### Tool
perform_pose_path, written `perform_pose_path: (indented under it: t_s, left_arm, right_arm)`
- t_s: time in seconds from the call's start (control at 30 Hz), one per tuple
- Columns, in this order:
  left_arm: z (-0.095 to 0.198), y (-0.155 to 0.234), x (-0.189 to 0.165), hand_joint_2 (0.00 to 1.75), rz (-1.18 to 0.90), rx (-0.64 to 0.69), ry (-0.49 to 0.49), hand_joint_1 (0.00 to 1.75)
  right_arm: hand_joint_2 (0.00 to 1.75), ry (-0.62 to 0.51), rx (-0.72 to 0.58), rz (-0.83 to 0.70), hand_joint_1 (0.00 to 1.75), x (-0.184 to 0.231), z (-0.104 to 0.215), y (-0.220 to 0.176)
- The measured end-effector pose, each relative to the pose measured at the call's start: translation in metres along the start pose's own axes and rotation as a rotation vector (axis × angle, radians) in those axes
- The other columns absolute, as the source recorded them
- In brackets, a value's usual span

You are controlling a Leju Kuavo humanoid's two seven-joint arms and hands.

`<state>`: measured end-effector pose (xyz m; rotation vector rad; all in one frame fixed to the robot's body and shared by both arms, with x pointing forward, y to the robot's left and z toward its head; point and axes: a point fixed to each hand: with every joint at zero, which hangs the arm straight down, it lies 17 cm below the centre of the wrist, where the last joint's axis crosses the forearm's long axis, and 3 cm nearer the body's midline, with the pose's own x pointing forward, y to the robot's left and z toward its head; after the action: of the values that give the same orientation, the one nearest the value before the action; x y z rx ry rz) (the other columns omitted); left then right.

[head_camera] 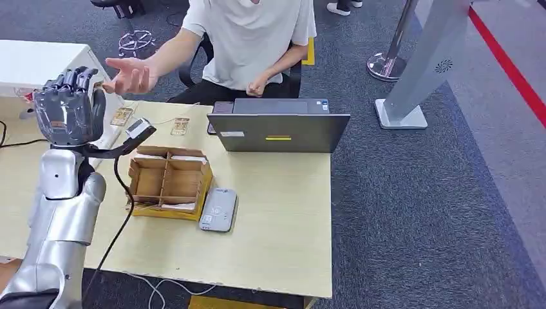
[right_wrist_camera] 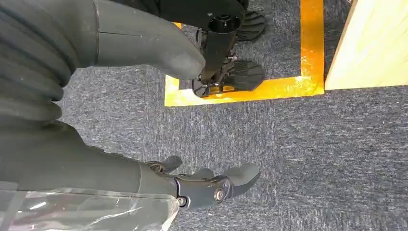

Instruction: Pass the card to the sensor for recognition and then transmit it.

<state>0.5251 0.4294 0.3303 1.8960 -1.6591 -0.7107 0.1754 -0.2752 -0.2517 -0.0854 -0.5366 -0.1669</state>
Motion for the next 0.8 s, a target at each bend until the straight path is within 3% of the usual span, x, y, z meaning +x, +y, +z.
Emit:
perform_pose_path:
  t_s: [0.47,0.8]
  left_arm:
    - [0.039,-0.013,-0.01,1.75,0.075,-0.043,0.003,0.0]
    - [0.103,0.017,-0.012,1.75,0.174,-0.022,0.016,0.0]
  right_arm:
    - [1.75,0.003,-0.02,-0.014,0.0,-0.006,0.002,-0.005]
    - [1.75,-0.002,-0.047,-0.055,0.0,-0.016,0.005,-0.013]
